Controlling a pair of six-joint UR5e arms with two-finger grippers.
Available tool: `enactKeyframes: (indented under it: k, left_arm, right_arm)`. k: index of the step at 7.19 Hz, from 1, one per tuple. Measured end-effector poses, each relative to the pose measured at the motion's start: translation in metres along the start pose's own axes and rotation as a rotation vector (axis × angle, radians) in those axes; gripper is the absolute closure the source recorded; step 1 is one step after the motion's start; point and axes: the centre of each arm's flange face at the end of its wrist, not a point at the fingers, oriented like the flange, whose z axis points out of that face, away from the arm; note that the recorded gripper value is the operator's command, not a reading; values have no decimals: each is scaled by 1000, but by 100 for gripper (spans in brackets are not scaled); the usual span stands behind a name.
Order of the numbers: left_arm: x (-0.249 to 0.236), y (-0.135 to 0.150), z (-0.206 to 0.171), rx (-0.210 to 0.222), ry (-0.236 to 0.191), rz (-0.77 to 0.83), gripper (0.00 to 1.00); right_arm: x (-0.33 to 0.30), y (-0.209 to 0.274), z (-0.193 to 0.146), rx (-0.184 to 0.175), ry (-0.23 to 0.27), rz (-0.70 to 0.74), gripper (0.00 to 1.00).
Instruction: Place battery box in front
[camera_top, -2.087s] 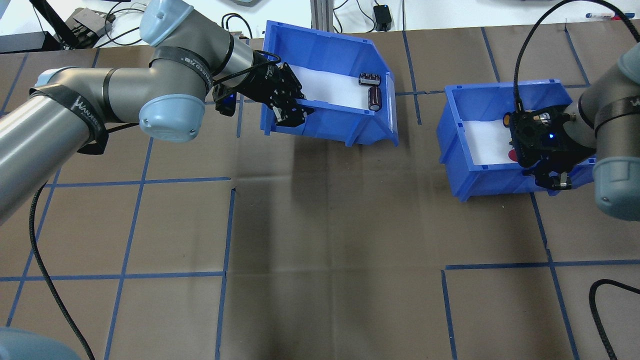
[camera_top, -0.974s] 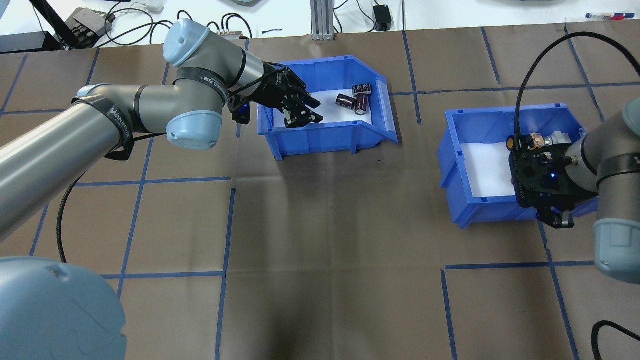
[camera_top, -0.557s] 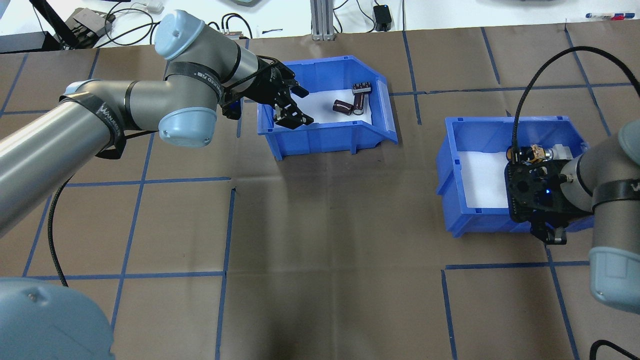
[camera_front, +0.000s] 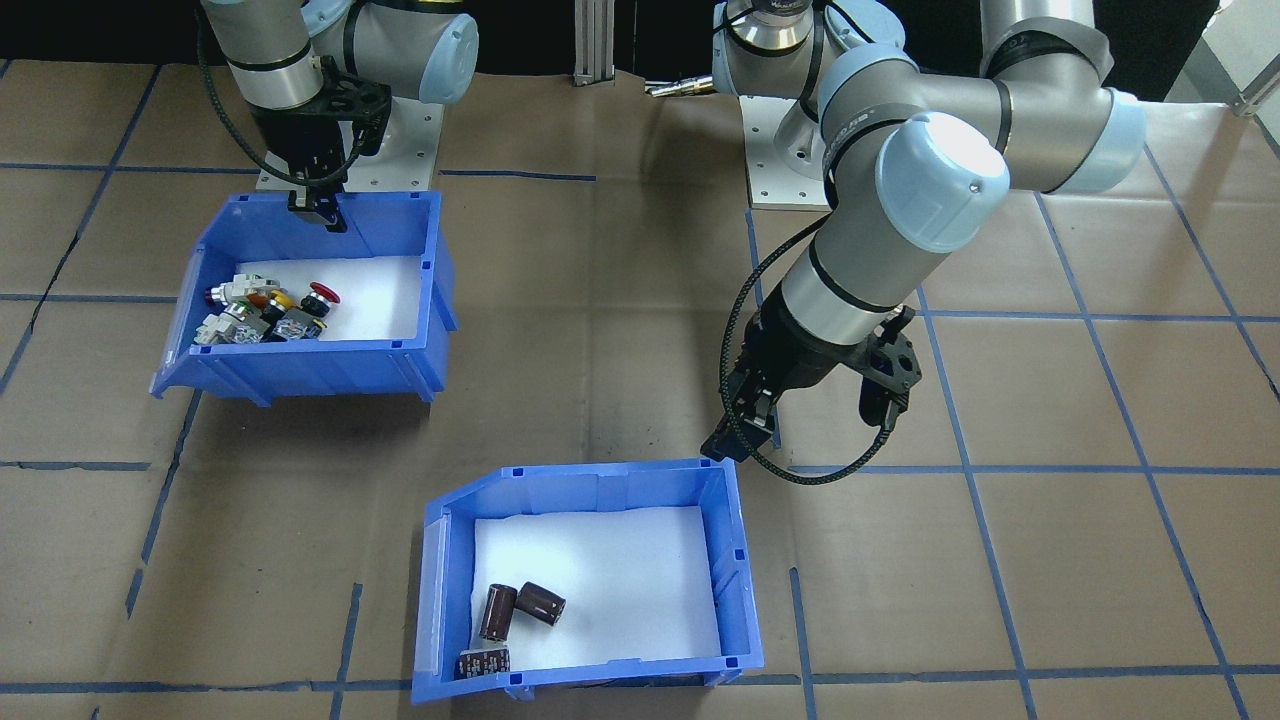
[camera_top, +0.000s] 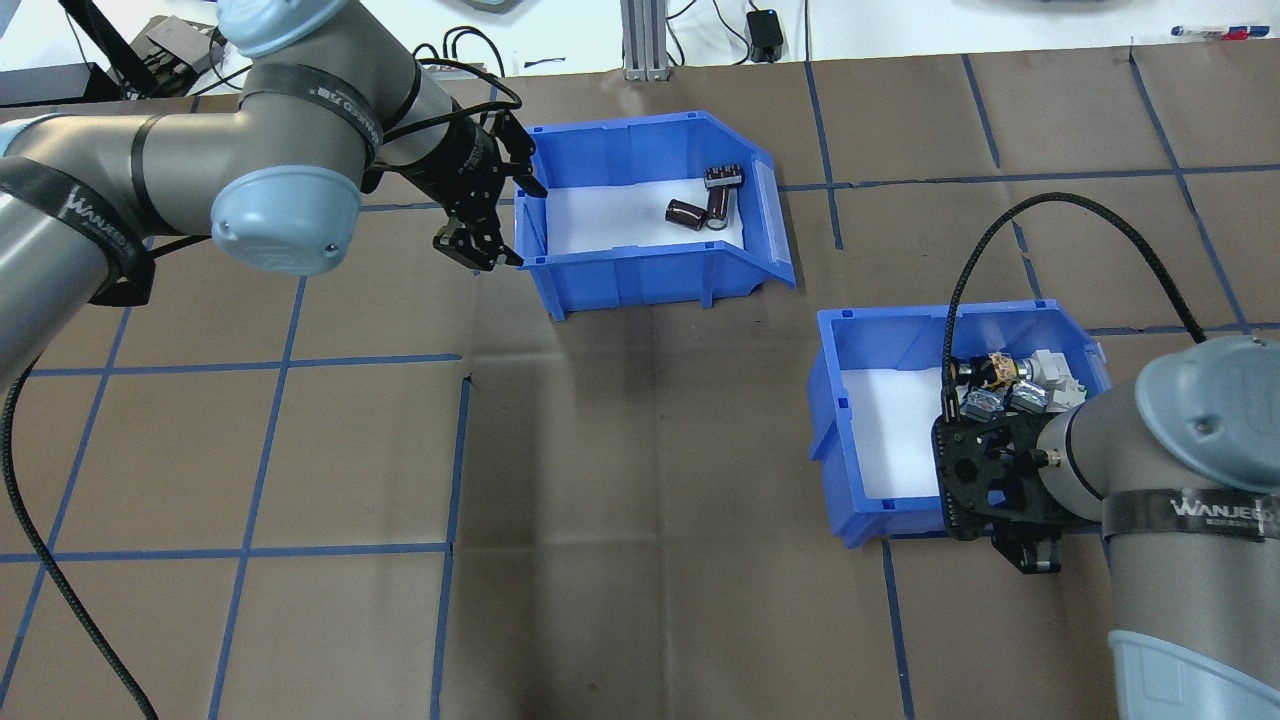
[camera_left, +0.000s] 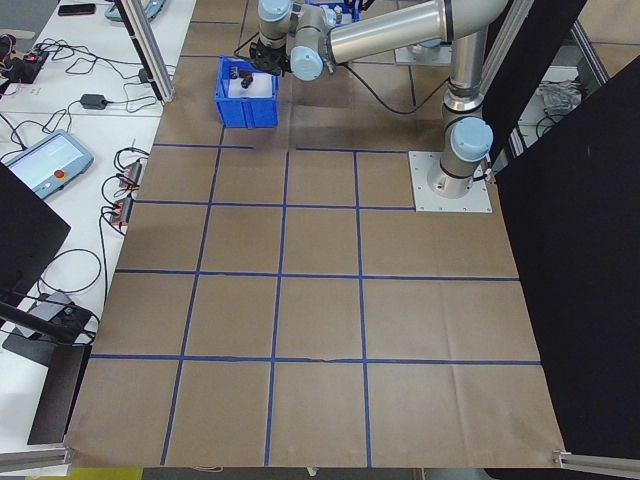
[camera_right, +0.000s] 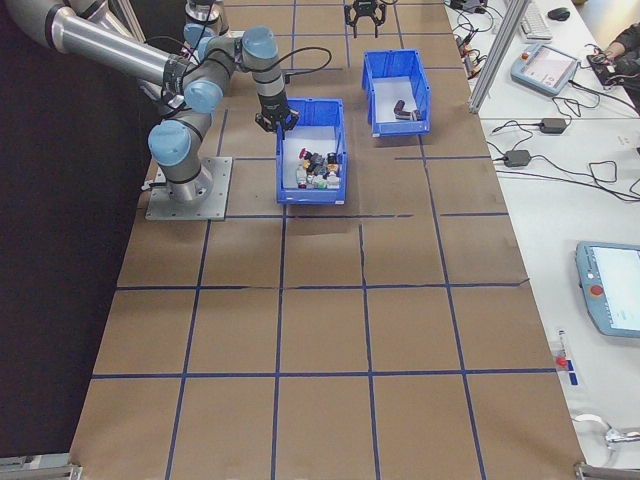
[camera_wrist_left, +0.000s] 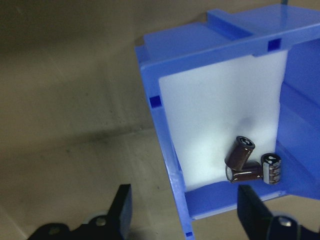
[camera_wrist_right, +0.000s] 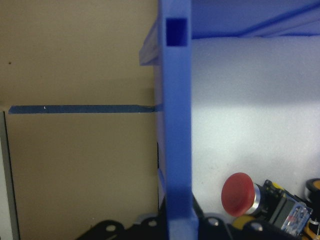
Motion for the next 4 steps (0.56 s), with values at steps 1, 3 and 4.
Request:
enactKeyframes:
  k: [1, 3, 4]
  left_arm:
    - [-14, -16, -20, 26, -44, 146, 7]
    - [-42, -40, -49, 58, -157, 415, 1]
    - [-47, -43, -56, 60, -188, 533, 1]
  right_arm:
    - [2, -11, -2, 10, -2, -1, 100]
    - [9, -44, -1, 22, -24, 16, 100]
    - [5, -68, 1, 22, -26, 11, 100]
